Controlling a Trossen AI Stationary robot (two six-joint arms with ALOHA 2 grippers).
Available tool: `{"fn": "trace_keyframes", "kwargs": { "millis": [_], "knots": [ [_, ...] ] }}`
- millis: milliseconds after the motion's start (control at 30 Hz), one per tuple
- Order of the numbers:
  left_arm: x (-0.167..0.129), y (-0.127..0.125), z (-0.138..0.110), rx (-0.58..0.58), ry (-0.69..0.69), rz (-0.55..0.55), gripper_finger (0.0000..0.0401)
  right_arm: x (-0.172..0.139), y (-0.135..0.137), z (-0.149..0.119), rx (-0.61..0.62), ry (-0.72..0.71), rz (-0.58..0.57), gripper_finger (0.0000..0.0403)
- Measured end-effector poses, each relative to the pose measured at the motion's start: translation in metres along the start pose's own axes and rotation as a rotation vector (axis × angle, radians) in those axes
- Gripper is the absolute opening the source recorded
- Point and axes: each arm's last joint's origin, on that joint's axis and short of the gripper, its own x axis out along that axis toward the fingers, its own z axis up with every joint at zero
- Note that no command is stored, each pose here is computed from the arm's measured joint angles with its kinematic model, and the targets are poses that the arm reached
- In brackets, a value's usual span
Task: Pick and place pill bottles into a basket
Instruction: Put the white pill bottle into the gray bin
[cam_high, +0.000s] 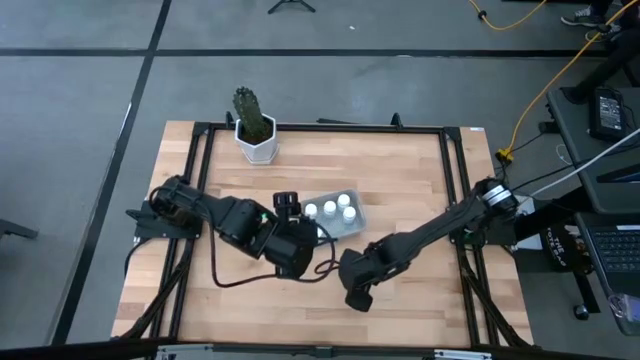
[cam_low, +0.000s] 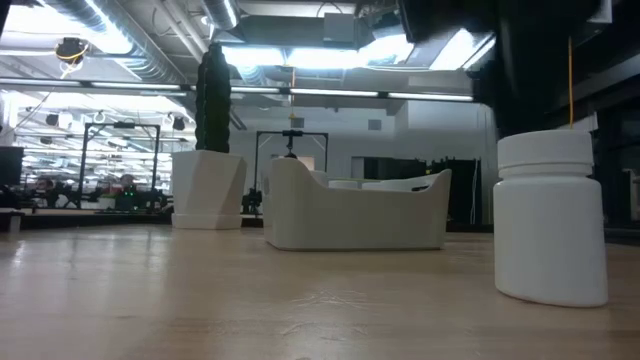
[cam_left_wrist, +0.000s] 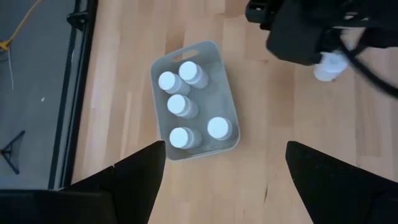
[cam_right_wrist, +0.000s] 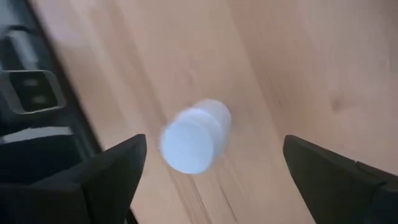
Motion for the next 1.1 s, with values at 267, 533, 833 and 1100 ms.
{"fn": "trace_keyframes", "kwargs": {
  "millis": [267,533,833,1100],
  "knots": [
    [-0.005,-0.008,-0.003,0.024,-0.008,-0.014,0.0324,0.01,0.006,-0.006,0.076,0.017,0.004,0.0378],
    [-0.007,-0.012,-0.005,0.027,-0.012,-0.022,0.0324,0.013,0.011,-0.011,0.089,0.022,0.005,0.0378],
    [-0.007,-0.012,-0.005,0.01,-0.016,-0.015,0.0324,0.029,0.01,-0.008,0.109,-0.021,-0.037,0.0378],
    [-0.008,-0.014,-0.005,0.011,-0.017,-0.017,0.0324,0.053,0.007,-0.009,0.11,0.016,-0.085,0.0377]
  ]
}}
